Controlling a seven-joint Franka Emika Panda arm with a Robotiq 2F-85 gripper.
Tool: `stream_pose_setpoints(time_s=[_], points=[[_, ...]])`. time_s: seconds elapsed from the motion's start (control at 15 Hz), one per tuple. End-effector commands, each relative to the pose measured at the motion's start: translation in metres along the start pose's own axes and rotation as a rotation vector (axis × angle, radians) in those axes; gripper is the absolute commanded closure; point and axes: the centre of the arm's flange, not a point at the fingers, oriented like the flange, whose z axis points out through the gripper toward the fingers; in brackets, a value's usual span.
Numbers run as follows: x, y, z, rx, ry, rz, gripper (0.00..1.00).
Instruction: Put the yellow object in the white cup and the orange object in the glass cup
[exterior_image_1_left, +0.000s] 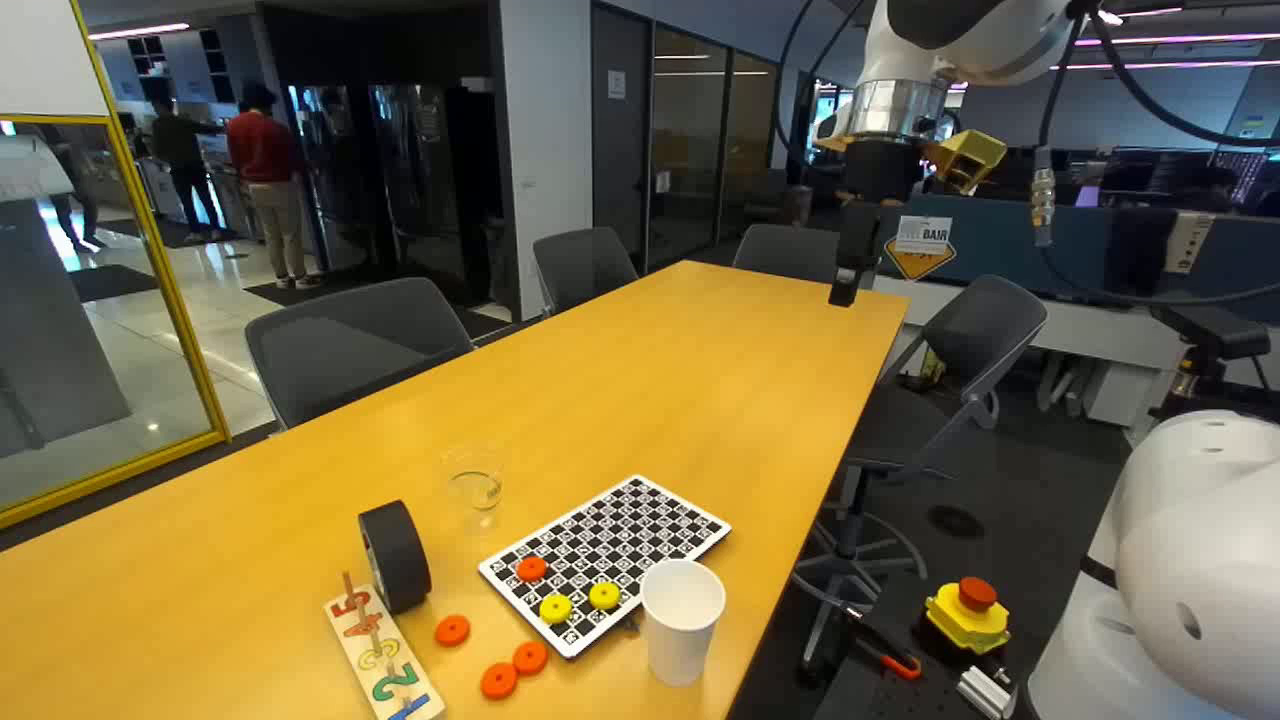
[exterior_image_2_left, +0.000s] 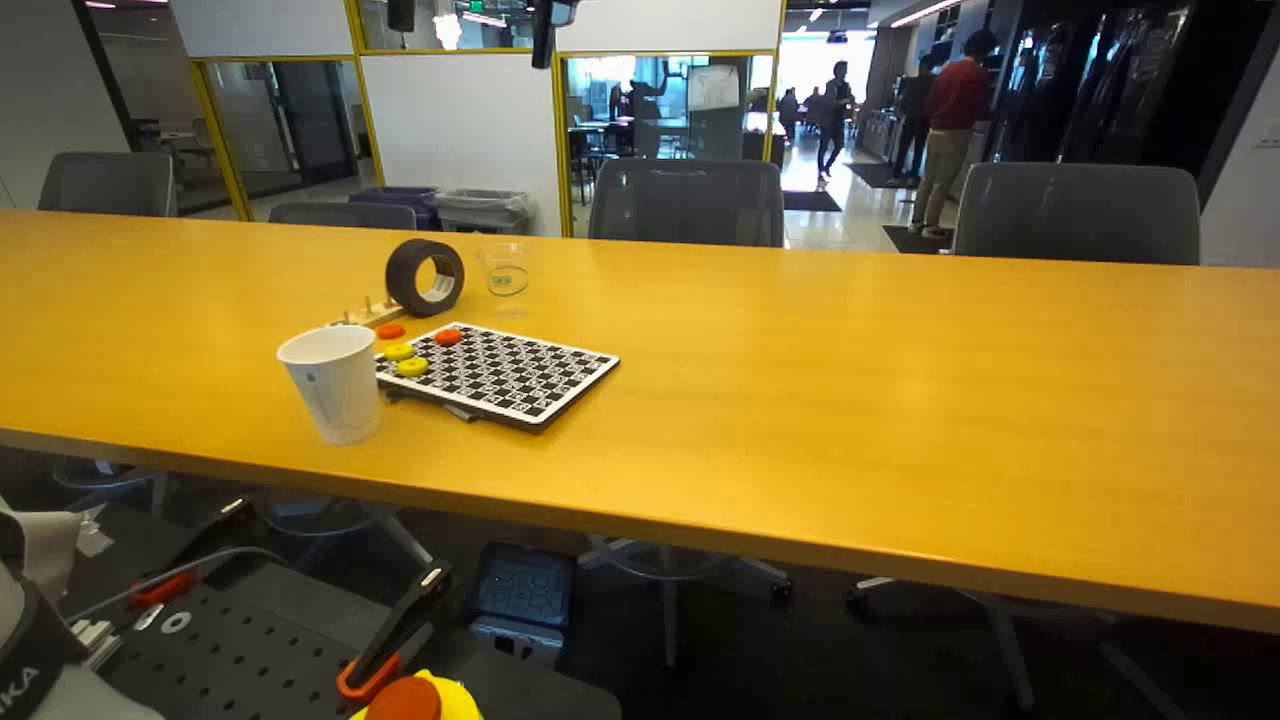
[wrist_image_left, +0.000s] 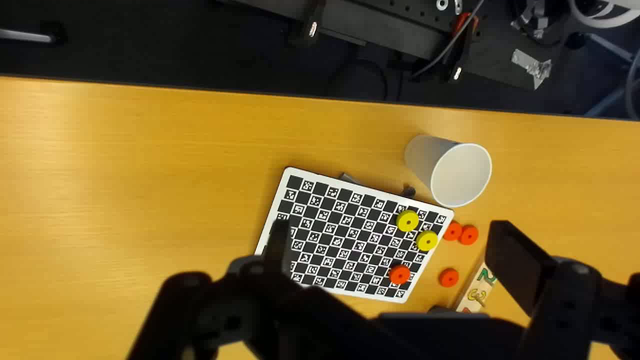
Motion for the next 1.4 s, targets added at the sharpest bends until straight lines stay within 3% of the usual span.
stream_pose_setpoints(time_s=[0.0,0.53,0.87,1.33], points=[[0.000,0.000,-0.002,-0.002,0.004,0.000,0.00],[-0.001,-0.006,-0.002,-0.009,0.018,0.014,0.00],[0.006,-0.043,0.025,-0.015,0.020,0.123,0.00],[0.048,-0.120,0.094,-0.209,0.051,0.034,0.00]])
